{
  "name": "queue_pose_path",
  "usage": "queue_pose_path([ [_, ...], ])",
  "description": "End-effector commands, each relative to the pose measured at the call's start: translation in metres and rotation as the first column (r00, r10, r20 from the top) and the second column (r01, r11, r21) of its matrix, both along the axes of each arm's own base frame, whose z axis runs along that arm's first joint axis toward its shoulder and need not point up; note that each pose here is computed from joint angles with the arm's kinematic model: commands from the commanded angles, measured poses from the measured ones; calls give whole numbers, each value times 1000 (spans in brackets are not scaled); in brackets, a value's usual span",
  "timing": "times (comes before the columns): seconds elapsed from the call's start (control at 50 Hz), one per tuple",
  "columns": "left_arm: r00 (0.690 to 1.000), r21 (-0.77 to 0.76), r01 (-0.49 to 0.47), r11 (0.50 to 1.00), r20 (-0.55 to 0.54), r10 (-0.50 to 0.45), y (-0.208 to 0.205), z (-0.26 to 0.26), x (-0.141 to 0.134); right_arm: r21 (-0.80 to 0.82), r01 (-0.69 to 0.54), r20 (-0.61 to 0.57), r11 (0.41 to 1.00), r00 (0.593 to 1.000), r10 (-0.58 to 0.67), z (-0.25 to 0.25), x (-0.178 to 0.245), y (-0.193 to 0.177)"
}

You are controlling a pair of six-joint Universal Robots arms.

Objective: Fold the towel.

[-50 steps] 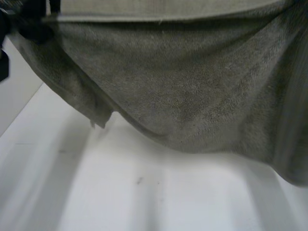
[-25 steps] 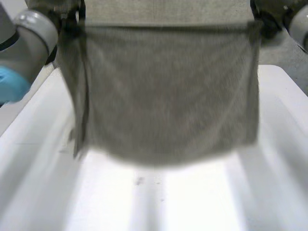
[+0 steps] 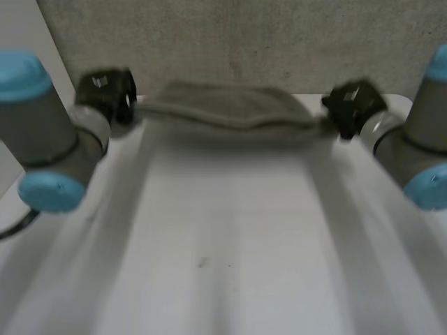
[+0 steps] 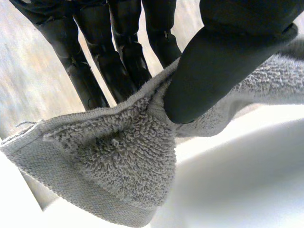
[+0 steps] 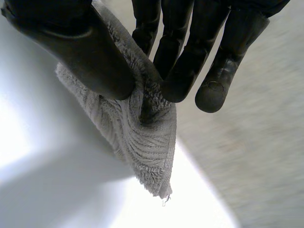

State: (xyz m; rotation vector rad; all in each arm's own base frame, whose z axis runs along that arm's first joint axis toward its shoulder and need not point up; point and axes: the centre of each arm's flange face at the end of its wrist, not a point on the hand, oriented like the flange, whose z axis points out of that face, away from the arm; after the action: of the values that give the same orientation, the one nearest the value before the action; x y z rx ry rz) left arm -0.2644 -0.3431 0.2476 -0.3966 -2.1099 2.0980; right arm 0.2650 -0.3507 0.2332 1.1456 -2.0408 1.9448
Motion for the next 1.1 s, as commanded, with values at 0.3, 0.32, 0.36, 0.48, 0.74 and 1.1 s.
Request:
queue_pose_path([
  [0.3,976,144,-24,989,218,-9,36,-98,26,195,-15,-50,981,998,25,-80,-10,29],
  [0.32,976,144,-24,989,218,-9,36,-98,26,199,-11,-53,980,998,22,-80,-11,30],
  [0.36,977,135,-35,990,213,6,35,-93,30,205,-9,-54,979,998,21,-81,-12,32],
  [0.48,977,136,-39,990,212,9,38,-91,32,229,-1,-42,973,999,10,-85,-14,37],
  [0.74,976,140,-57,988,215,26,36,-92,39,279,72,65,958,994,-93,-84,-34,18],
  [1.1,976,133,-85,987,212,56,29,-90,48,424,15,163,905,982,-93,-84,-51,-5],
])
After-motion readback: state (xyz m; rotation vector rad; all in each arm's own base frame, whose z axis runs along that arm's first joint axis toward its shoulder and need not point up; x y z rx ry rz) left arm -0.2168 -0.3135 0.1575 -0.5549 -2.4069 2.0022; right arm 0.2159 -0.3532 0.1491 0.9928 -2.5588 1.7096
